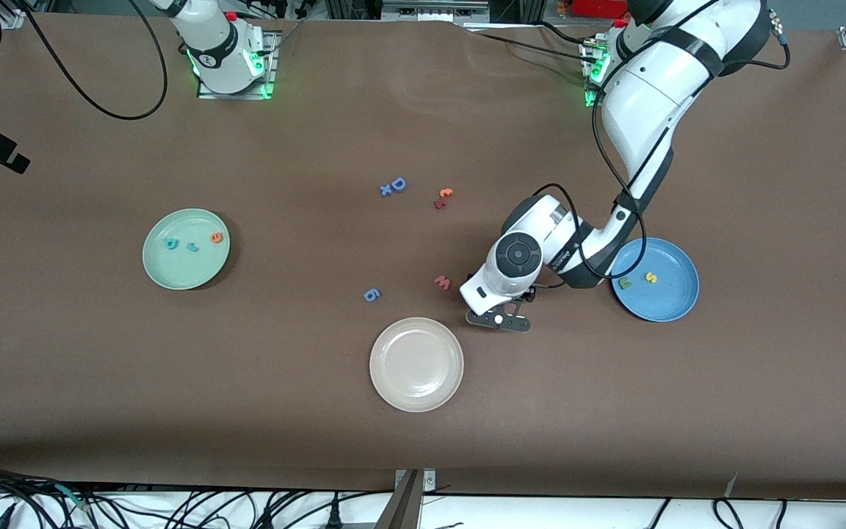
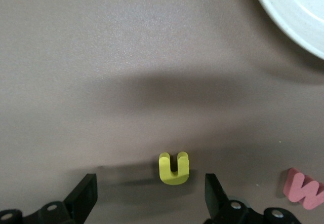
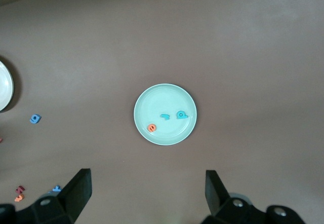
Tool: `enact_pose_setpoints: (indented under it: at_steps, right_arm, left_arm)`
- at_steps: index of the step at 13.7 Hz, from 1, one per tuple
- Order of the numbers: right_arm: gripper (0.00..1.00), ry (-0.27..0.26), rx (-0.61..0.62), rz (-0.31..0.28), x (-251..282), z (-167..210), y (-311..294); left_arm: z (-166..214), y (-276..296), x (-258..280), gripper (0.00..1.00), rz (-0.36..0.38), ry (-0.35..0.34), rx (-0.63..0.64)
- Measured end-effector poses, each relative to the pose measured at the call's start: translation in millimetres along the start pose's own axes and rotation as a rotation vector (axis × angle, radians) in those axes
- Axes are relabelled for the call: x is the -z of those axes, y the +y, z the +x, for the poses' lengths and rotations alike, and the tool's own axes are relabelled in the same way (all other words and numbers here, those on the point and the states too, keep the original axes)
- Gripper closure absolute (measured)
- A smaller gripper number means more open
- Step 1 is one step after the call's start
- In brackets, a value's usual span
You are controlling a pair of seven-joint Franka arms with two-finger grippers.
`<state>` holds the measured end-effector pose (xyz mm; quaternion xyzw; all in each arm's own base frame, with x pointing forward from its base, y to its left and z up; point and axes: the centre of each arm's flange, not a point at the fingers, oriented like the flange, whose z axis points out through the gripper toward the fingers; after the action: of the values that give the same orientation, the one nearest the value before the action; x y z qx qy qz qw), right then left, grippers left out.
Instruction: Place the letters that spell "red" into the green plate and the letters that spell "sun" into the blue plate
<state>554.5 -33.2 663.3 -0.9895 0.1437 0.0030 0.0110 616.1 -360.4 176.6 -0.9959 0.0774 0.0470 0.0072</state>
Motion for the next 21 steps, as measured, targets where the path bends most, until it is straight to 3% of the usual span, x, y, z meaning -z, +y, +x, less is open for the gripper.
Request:
enact_pose_setpoints:
  at_steps: [9,11,15,17,21]
  right_arm:
    - [0.00,0.000,-0.002,0.000,0,0,1]
    - [0.00,0.000,-0.002,0.000,0,0,1]
    - [0.00,0.000,-0.002,0.000,0,0,1]
    - [0.00,0.000,-0.002,0.000,0,0,1]
    - [0.00,0.000,-0.002,0.000,0,0,1]
  left_arm:
    - [4,11,-3,0.09,-0.010,0.009,0.008]
    - [2,16,-6,0.15,-0.009,0.005,0.017]
    - [2,21,-4,0.54,-0.012,0.010,0.029]
    - [2,21,-3,0.63,-0.013,0.012,0.031]
    - [3,21,-3,0.71,-0.013,0.013,0.035]
